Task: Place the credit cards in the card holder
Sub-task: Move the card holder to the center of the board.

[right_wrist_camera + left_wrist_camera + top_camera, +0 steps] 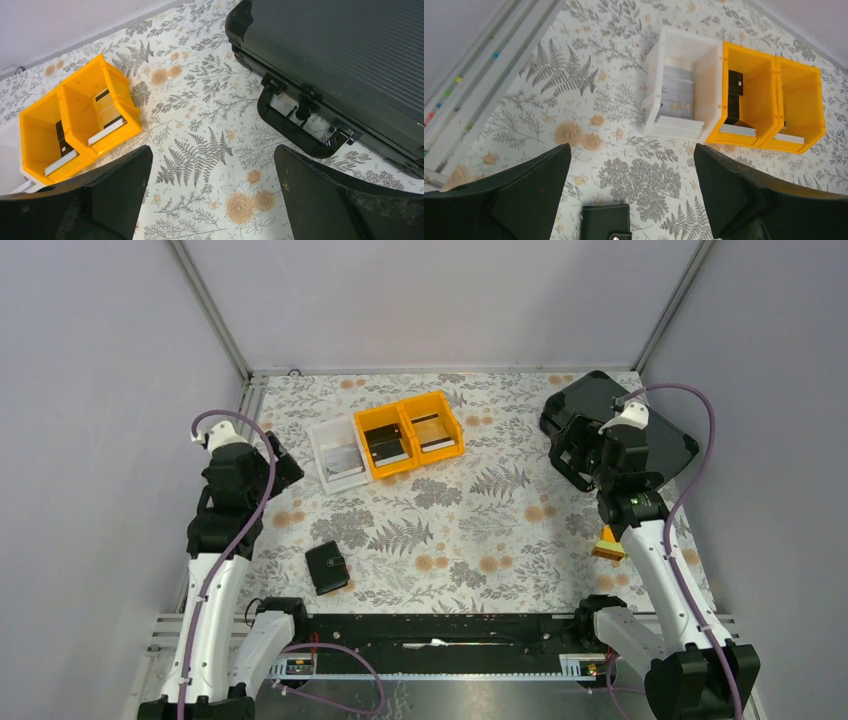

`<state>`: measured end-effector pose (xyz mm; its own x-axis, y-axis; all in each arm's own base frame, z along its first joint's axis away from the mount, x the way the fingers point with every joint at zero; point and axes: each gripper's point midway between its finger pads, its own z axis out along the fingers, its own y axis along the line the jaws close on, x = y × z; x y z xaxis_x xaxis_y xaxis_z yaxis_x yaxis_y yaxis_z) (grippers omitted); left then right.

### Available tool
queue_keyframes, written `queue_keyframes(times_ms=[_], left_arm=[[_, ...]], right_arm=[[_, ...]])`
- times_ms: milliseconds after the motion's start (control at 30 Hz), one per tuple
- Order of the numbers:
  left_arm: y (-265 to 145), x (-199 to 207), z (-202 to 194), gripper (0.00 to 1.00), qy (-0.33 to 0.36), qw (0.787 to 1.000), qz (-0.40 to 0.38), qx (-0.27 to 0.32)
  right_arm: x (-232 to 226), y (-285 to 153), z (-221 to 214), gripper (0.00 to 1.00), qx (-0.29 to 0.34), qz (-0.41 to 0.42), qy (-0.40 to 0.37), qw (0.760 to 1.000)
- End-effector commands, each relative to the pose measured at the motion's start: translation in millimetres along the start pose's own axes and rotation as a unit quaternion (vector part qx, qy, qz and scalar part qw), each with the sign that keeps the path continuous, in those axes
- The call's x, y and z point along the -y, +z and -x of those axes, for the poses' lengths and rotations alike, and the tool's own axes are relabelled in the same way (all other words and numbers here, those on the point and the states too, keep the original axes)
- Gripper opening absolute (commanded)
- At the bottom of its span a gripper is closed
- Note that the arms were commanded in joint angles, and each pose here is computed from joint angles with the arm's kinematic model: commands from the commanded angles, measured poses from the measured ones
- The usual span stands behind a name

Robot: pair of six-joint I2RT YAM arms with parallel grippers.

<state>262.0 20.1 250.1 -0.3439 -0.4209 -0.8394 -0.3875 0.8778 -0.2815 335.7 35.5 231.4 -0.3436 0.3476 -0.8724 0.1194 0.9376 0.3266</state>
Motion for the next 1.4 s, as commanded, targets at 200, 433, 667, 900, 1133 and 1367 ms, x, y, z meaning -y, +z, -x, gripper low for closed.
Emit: queue_keyframes(times_ms=[200, 433, 667, 900, 1133, 1367], left_arm=[[18.8, -3.7, -105.1, 0.99, -0.133, 0.982, 0.016, -0.135], [25.3, -31.7, -171.1, 0.99, -0.168, 0.963, 0.090, -0.191], [21.9, -61.6, -212.7, 0.99, -0.168, 0.938, 0.180, -0.244], [15.0, -56.7, -235.2, 0.90, -0.169, 0.933, 0.149, -0.281], [14.5, -41.8, -254.5, 0.73, -0.169, 0.928, 0.098, -0.317], [20.1, -1.1, -264.2, 0.73, -0.142, 0.930, 0.027, -0.338]], right_arm=[[-7.4, 4.8, -7.6, 0.99, -0.007, 0.027, 0.003, 1.000], [-8.3, 7.9, -19.8, 0.99, -0.018, 0.038, 0.002, 0.999], [-11.4, 4.7, -24.6, 0.99, -0.023, 0.051, 0.001, 0.998], [-10.5, 5.6, -24.6, 0.99, -0.023, 0.049, 0.000, 0.999], [-11.4, 6.4, -26.0, 0.99, -0.026, 0.052, 0.000, 0.998], [-17.5, 4.8, -25.3, 0.97, -0.026, 0.069, 0.001, 0.997]])
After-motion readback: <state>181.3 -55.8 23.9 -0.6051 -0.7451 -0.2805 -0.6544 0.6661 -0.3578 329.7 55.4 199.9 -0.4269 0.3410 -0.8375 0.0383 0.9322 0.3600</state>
